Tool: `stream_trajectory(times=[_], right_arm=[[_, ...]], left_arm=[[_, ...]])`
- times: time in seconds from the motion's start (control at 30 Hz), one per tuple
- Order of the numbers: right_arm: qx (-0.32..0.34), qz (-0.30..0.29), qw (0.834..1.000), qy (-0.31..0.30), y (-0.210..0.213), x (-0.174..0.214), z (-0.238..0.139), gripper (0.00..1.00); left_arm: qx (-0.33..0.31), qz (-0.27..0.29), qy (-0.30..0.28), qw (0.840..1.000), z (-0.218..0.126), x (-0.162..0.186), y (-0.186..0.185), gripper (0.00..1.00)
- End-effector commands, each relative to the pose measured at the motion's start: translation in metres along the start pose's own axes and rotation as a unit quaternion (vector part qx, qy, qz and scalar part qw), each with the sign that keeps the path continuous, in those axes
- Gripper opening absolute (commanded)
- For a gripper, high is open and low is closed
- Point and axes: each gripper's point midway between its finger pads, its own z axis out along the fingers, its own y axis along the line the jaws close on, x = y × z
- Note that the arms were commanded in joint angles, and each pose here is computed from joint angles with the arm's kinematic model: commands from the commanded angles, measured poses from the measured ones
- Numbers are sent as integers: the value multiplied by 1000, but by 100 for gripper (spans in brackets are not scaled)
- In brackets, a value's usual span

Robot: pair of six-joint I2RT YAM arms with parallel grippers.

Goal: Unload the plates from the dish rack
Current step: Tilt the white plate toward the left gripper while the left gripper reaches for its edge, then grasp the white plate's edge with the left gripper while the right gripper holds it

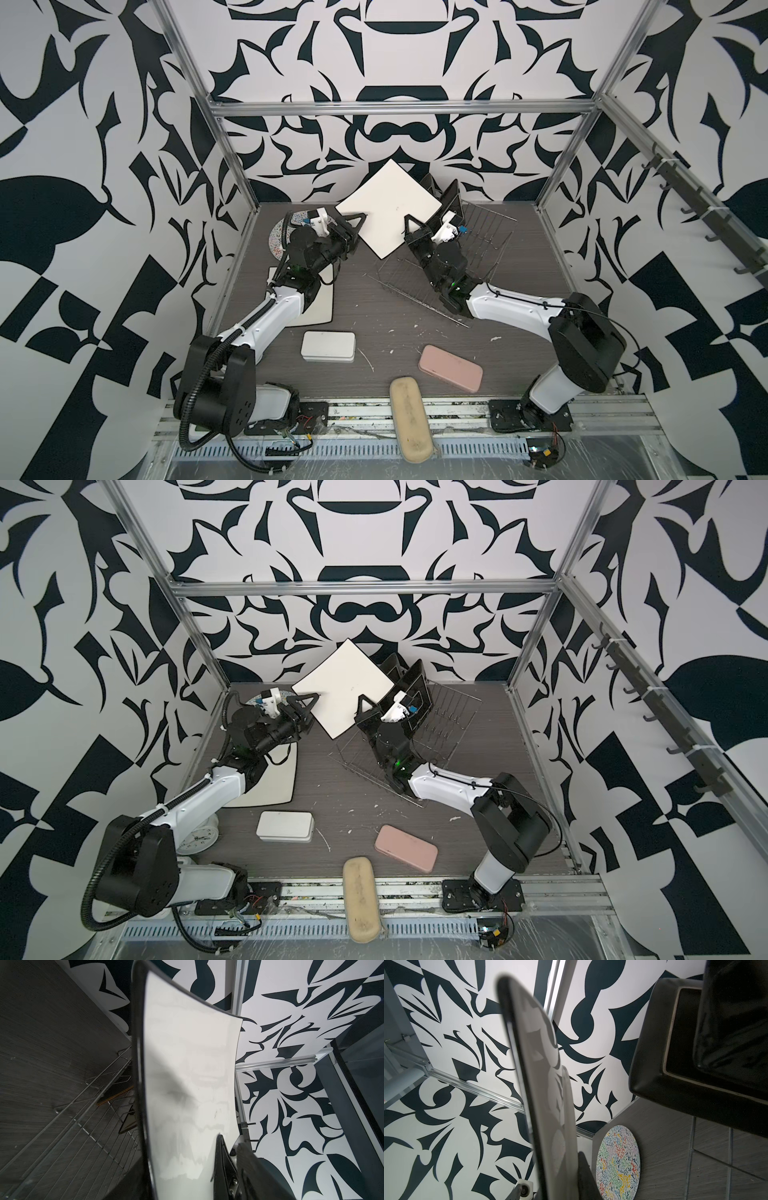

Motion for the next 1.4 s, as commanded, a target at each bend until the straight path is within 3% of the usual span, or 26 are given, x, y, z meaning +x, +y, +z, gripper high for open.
stream_trajectory(times=[0.0, 0.23, 0.9, 1.37], right_arm=[[-200, 110, 971, -71, 131, -59, -22, 0], [-206, 119, 969, -62, 136, -56, -23, 0], [-207, 132, 969, -40, 136, -46, -19, 0], [-208, 143, 967, -30, 138, -44, -17, 0]], left_arm=[[34, 14, -3, 999, 1, -3, -23, 63], [47, 17, -3, 999, 2, -2, -27, 56], [56, 20, -10, 998, 0, -3, -28, 25], [72, 25, -20, 997, 0, -5, -32, 29]])
